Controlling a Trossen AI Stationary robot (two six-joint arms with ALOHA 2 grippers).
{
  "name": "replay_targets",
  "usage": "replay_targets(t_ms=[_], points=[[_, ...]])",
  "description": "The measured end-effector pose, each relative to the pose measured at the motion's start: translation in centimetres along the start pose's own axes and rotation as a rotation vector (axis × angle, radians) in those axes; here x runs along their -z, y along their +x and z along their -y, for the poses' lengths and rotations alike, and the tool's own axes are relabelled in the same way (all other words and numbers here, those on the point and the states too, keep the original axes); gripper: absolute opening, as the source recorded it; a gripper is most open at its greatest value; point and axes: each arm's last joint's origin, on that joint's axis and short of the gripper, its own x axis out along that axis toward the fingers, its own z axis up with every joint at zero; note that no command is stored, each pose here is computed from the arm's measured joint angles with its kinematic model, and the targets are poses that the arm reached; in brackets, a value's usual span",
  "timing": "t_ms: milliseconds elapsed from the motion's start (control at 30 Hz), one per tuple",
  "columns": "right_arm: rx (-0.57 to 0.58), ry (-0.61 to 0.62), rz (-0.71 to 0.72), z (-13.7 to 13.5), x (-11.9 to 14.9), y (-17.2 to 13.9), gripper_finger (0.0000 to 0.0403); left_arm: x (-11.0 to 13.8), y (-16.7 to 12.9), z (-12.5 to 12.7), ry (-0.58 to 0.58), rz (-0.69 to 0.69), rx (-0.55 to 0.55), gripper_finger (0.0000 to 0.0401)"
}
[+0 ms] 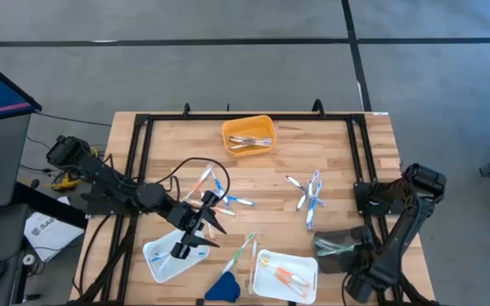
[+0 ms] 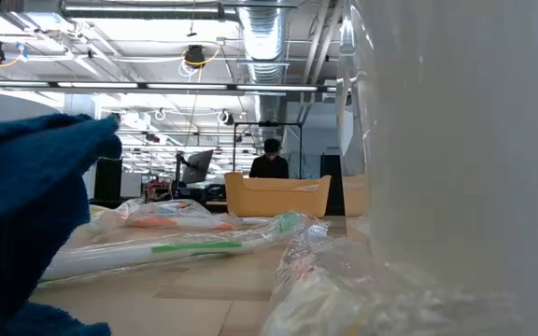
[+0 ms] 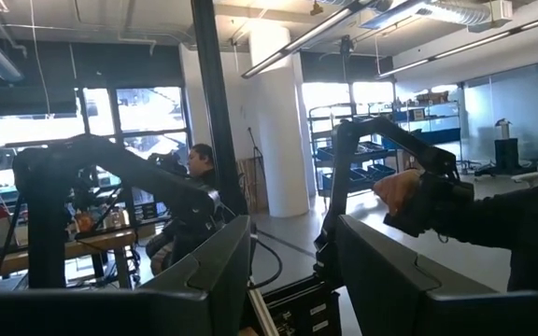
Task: Pick & Place Toothbrushes
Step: Put the green toothbrush into the black bin
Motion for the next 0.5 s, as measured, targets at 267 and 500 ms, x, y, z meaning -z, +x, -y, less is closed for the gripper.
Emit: replay_targets(t_ms=[267, 500], points=[[0.023, 0.002, -0.092, 0.7, 0.5, 2.0, 0.0000, 0.0, 0.0, 0.0, 0.000, -0.003, 0.000, 0.0154], [0.032, -0.004, -0.095, 0.8, 0.5, 2.0, 0.0000, 0.0, 0.0, 0.0, 0.000, -0.002, 0.000, 0.0154]])
